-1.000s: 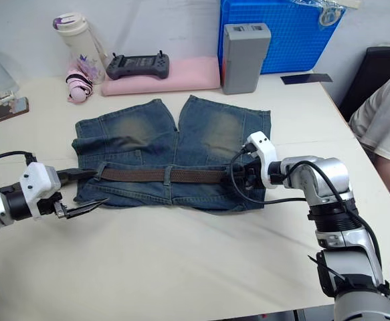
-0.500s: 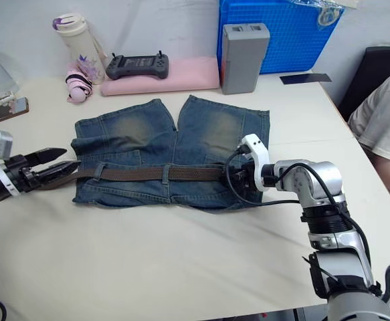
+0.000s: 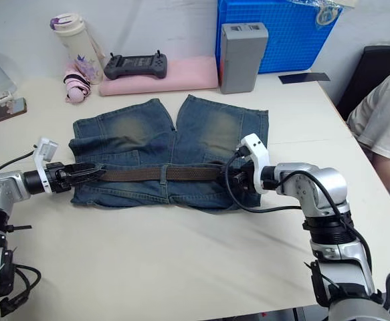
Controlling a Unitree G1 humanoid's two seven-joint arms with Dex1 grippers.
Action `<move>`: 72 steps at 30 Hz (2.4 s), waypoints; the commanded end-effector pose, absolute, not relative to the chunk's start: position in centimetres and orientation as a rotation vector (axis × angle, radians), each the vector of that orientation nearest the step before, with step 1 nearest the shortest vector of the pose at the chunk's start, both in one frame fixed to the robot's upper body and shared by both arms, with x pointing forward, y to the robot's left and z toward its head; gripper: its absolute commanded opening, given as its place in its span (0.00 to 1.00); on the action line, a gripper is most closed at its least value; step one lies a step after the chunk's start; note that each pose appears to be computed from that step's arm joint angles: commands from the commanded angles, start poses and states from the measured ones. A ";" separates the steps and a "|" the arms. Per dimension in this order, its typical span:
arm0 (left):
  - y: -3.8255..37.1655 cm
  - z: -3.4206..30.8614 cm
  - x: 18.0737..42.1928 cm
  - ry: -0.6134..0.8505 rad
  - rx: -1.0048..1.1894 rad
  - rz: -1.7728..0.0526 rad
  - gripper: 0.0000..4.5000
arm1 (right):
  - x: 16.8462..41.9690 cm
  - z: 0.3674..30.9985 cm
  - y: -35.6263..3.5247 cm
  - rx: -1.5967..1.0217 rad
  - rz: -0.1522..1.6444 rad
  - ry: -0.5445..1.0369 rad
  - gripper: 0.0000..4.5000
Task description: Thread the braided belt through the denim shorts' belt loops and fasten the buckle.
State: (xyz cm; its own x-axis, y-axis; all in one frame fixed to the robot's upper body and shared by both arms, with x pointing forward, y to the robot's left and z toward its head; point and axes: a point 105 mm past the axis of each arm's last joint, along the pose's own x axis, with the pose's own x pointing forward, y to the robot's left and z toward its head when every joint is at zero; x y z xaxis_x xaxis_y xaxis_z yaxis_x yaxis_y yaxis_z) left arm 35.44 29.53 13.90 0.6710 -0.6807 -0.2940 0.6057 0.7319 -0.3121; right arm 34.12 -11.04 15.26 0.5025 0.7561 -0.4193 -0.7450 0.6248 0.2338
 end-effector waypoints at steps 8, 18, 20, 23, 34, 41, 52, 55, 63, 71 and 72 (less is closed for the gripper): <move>29.2 14.0 35.4 0.422 -0.054 -0.822 0.40 | 33.5 17.0 -10.5 0.027 0.930 0.437 0.09; 28.8 17.2 38.9 0.230 0.088 -0.686 0.40 | 36.8 18.6 -11.9 -0.010 0.779 0.310 0.09; 28.2 18.1 39.5 0.177 0.107 -0.686 0.40 | 37.6 19.1 -12.3 -0.014 0.749 0.285 0.09; 27.7 18.1 39.5 0.178 0.077 -0.713 0.40 | 38.0 19.3 -12.4 -0.007 0.738 0.274 0.09; 29.4 15.5 37.5 0.336 -0.045 -0.718 0.13 | 37.5 18.7 -11.9 0.001 0.751 0.290 0.09; 29.1 14.6 36.9 0.377 -0.071 -0.749 0.29 | 37.4 18.2 -11.7 0.009 0.746 0.300 0.09; 28.6 12.9 36.8 0.433 -0.032 -0.750 0.88 | 37.1 17.9 -11.6 0.014 0.750 0.311 0.09; 28.3 12.9 36.7 0.428 -0.027 -0.772 0.66 | 37.1 17.9 -11.6 0.013 0.749 0.310 0.09; 28.5 12.3 36.7 0.442 0.058 -0.767 0.00 | 37.1 17.9 -11.5 0.011 0.749 0.304 0.09; 28.6 13.8 38.0 0.337 0.097 -0.707 0.00 | 37.2 17.9 -11.5 0.011 0.746 0.298 0.09; 28.5 14.4 38.2 0.303 0.084 -0.710 0.00 | 37.2 18.0 -11.5 0.012 0.745 0.296 0.09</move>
